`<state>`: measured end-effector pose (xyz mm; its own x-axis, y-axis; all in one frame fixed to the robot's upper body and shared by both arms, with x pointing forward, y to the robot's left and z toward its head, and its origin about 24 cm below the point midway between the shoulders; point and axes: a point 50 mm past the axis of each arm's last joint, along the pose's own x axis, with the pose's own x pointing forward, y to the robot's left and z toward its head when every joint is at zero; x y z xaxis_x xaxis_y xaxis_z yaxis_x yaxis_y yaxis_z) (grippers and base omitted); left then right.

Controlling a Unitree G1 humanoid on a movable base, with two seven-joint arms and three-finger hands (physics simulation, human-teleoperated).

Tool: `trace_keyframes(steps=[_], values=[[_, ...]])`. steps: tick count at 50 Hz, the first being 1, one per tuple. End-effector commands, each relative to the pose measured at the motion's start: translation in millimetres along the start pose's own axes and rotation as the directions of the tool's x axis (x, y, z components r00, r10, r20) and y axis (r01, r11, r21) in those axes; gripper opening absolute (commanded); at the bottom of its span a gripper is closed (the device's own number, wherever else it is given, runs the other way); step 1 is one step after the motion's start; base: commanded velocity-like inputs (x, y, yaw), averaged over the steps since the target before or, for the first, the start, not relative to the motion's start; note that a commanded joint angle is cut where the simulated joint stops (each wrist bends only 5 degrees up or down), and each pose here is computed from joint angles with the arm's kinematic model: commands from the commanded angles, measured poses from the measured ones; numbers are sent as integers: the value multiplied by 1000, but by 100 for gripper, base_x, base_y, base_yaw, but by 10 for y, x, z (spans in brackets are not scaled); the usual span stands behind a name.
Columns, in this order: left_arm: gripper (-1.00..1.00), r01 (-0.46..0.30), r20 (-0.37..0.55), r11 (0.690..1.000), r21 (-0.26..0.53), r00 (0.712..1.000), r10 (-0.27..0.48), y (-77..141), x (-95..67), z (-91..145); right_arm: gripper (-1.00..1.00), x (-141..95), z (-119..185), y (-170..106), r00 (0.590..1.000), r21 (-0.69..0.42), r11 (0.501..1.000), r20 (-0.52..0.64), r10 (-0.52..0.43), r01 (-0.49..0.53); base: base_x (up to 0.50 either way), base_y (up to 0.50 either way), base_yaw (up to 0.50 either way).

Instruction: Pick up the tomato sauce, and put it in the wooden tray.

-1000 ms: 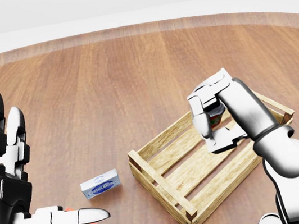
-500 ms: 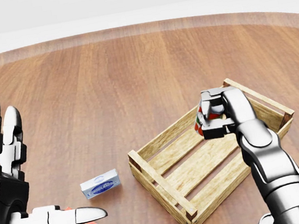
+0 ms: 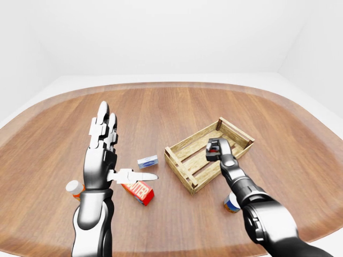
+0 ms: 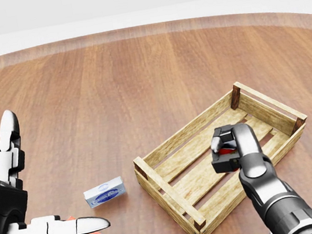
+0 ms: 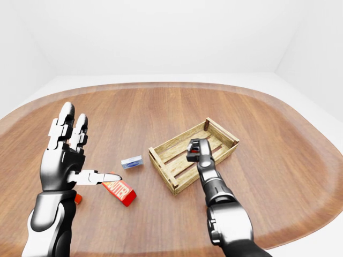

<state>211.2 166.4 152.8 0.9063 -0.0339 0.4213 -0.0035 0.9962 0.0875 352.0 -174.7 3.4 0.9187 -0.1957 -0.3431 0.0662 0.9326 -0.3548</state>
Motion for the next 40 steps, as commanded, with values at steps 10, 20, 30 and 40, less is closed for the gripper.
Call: trace_keyframes(steps=[10, 20, 30, 40], values=[[100, -4, -3, 1000, 1, 1000, 4, 12, 0, -6, -100, -17, -82, 63, 998, -79, 996, -35, -49, 46, 0, 0, 0], [100, -6, 11, 1000, 3, 1000, 6, 23, -2, 27, -100, -15, -62, 89, 997, -24, 998, -50, -53, 52, 0, 0, 0], [100, -13, 29, 1000, 6, 999, 13, 48, 10, 61, -100, -7, -16, 107, 997, 4, 999, -50, -54, 54, 0, 0, 0], [100, -13, 22, 1000, 4, 1000, 12, 48, 7, 45, -100, -4, -16, 109, 997, 49, 998, -62, -38, 41, 0, 0, 0]])
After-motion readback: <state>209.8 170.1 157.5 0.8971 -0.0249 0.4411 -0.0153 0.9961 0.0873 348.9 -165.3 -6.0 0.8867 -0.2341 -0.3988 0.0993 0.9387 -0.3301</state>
